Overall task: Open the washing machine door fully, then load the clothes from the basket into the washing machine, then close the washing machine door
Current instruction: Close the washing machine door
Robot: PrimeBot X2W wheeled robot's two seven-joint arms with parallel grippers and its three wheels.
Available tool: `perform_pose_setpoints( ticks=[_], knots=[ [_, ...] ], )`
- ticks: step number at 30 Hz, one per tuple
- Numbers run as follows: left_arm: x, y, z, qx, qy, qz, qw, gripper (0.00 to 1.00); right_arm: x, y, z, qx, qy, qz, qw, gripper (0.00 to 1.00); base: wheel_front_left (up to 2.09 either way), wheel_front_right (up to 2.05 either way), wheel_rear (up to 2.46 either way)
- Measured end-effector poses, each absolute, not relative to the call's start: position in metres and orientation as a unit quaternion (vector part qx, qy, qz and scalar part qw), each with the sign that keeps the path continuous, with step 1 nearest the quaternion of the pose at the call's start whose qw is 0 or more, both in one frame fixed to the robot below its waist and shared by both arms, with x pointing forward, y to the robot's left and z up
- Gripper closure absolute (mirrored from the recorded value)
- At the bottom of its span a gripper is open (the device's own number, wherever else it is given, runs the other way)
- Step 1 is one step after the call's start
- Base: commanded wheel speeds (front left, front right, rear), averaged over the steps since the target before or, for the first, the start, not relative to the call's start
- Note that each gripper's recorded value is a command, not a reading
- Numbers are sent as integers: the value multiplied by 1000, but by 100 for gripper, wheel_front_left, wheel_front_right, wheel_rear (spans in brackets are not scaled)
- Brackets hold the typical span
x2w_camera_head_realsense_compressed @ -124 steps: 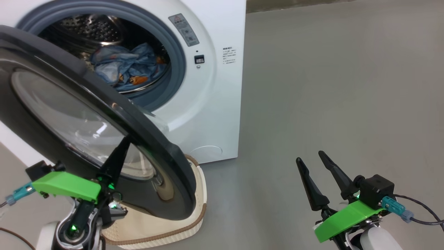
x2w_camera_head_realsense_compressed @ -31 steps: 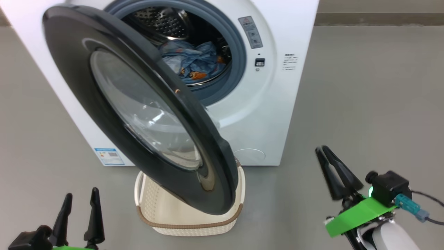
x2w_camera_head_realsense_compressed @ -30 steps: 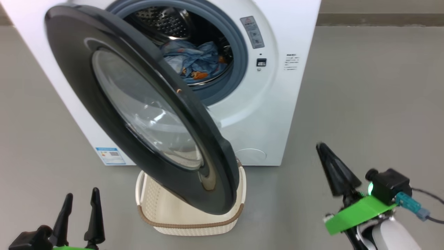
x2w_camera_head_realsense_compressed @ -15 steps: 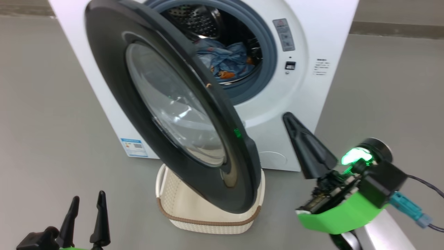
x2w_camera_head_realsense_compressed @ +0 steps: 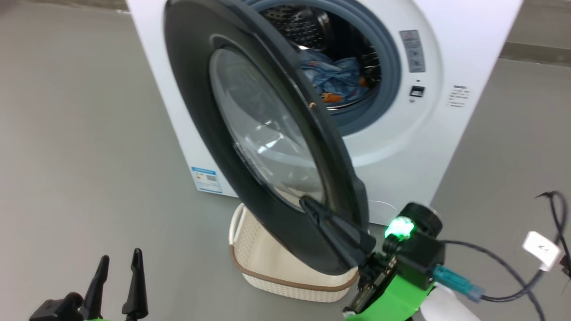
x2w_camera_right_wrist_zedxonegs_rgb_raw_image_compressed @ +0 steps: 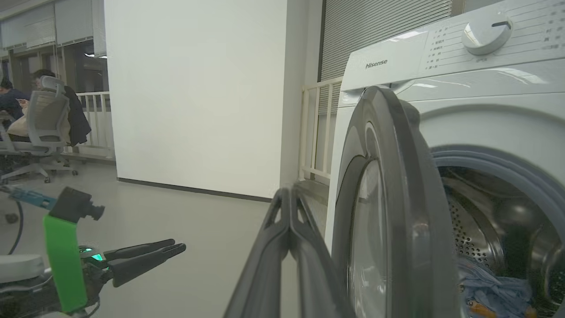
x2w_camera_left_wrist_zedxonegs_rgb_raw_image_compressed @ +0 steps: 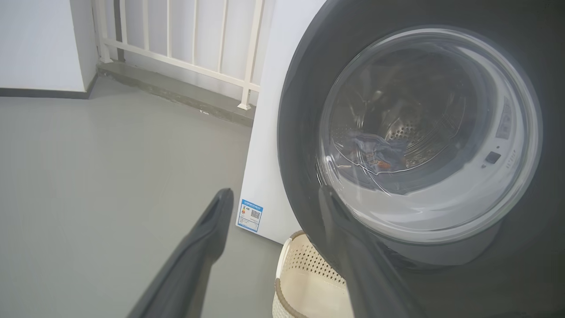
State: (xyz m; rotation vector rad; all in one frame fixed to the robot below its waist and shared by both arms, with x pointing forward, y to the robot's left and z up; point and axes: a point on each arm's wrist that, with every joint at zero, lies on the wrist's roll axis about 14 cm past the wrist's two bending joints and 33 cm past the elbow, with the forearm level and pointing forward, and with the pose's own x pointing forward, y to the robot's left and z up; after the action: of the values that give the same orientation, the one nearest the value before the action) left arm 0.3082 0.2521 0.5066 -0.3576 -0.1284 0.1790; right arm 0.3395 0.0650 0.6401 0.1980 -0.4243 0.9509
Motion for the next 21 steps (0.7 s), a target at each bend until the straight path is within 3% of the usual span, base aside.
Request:
perform_pose_setpoints(
  ticks=[7, 21],
  knots=[
    [296, 265, 505, -181, -66, 115, 974, 0, 347, 78, 588, 73, -123, 472, 870, 100, 0, 0, 0],
    [296, 274, 499, -180, -56, 135, 973, 0, 374, 67, 508, 65, -3, 441, 895, 100, 0, 0, 0]
  ],
)
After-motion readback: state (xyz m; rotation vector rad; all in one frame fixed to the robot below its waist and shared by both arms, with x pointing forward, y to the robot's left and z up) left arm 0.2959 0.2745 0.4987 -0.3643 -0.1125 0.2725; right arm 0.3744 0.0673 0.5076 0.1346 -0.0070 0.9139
